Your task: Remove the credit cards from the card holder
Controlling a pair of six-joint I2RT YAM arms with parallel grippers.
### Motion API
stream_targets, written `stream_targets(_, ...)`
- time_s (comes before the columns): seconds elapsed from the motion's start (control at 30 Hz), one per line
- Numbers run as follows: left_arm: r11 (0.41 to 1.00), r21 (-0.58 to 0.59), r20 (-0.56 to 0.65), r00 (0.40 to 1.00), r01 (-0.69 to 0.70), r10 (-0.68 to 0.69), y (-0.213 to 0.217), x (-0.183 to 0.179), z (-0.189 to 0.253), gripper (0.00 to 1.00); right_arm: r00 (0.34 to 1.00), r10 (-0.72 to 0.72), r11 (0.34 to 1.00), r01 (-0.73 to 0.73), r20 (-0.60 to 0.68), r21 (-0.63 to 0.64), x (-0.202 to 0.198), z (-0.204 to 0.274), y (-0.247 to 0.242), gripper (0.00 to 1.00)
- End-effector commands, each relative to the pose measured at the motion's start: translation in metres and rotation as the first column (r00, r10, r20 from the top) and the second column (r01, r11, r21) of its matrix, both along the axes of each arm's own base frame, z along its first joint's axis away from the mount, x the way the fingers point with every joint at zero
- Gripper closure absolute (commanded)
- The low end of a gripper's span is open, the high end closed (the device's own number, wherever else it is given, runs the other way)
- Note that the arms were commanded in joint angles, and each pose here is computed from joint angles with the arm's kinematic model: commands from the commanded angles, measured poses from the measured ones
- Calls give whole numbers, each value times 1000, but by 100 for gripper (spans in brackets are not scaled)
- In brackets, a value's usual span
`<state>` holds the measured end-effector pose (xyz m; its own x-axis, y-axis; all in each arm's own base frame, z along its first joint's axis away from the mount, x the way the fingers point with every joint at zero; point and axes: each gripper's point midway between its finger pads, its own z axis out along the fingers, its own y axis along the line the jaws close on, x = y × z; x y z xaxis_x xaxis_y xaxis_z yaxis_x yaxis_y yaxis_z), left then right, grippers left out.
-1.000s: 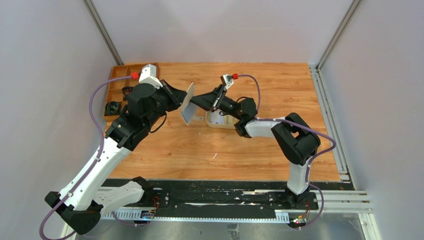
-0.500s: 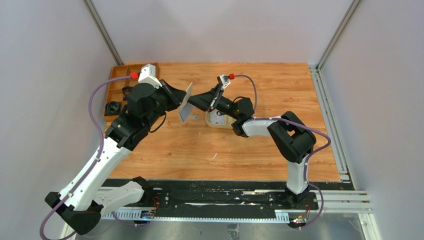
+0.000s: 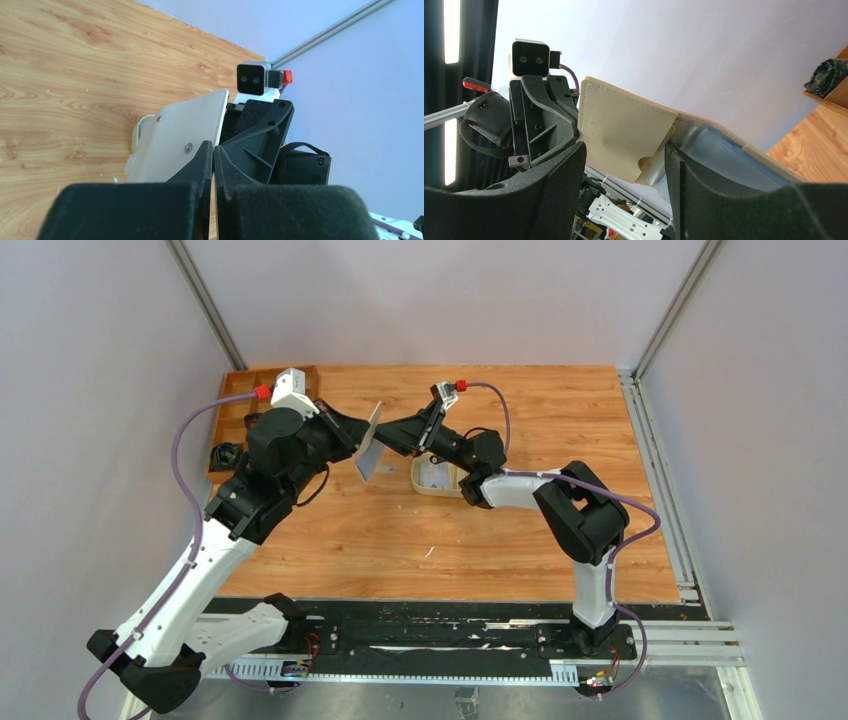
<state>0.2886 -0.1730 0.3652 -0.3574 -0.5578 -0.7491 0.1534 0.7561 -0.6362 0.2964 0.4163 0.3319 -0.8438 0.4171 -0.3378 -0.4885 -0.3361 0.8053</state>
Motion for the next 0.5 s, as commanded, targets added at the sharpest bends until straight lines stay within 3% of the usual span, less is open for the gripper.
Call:
stream_targets(0.0, 1000, -25, 28, 1000, -10, 10, 3, 0, 10, 100, 998, 41, 997, -44, 48, 60, -14, 22, 4, 38)
stream_targets(0.47, 998, 35, -6, 999, -53, 53, 12, 3, -10, 100, 993, 70, 994, -78, 100, 82, -27, 36, 5, 45)
